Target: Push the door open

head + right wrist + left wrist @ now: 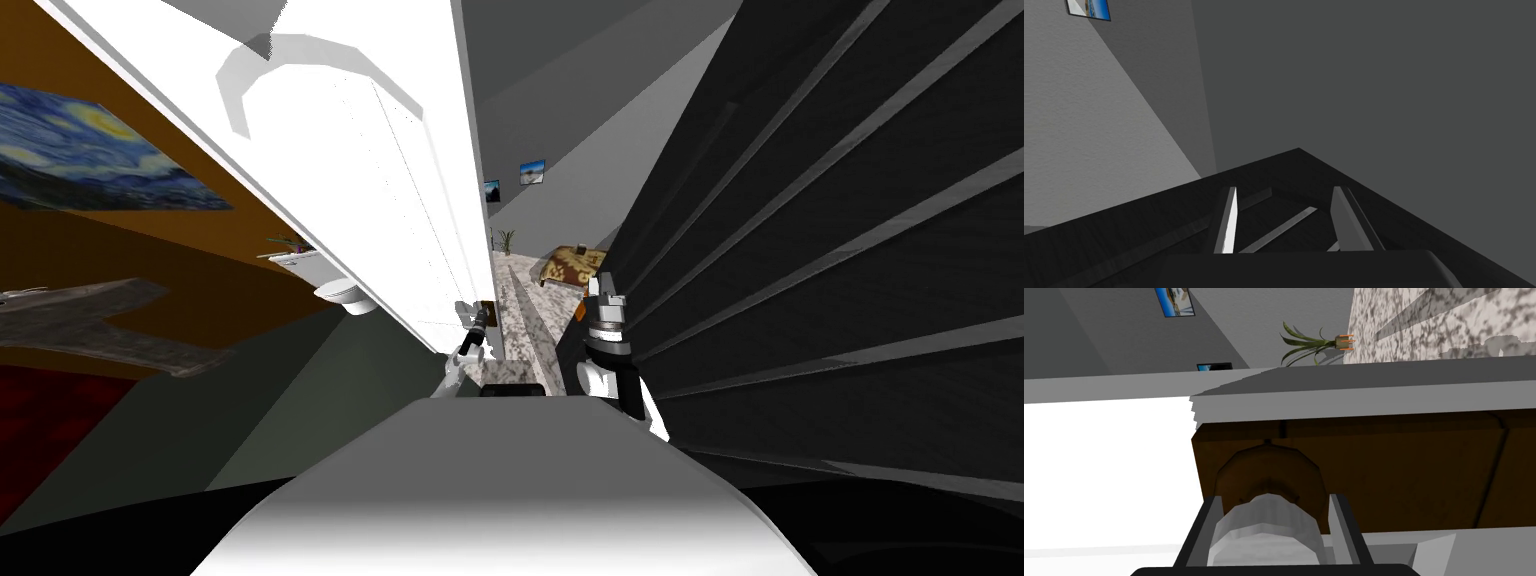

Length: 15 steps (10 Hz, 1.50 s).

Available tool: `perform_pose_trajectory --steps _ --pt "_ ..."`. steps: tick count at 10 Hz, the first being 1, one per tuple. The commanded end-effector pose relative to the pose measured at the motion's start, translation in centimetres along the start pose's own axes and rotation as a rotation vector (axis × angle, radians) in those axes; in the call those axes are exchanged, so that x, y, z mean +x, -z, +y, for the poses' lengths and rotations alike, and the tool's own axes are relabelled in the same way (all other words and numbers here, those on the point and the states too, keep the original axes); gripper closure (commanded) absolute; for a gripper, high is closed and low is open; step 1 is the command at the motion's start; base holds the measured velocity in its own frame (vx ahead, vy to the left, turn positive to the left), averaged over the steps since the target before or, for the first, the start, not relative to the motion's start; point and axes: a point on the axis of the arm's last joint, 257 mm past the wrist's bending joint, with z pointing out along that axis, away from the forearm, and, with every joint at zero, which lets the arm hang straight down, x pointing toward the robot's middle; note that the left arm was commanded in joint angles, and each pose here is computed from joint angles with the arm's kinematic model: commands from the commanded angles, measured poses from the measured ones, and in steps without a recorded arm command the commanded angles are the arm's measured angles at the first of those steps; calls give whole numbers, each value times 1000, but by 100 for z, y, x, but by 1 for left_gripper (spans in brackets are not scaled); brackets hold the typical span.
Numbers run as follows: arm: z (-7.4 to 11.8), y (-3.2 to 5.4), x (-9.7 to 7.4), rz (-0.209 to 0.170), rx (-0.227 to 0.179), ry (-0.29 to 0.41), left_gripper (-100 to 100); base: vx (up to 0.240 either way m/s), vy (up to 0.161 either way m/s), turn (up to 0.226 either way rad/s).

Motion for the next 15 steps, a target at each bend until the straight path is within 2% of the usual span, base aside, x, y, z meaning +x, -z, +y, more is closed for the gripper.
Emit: perform_pose_trajectory --steps 1,5,10,13,14,15 --pt "16 7 -3 0 -4 0 100 -31 9 -8" --pt "16 7 -3 0 -4 0 100 -14 3 0" --pt "66 47 144 41 -14 -29 100 183 -10 178" --pt "81 69 253 66 -17 -40 100 180 12 254" --pt "71 71 250 63 -16 -32 -100 -24 -41 71" --pt "69 73 256 64 -17 -31 -100 -197 -28 -10"
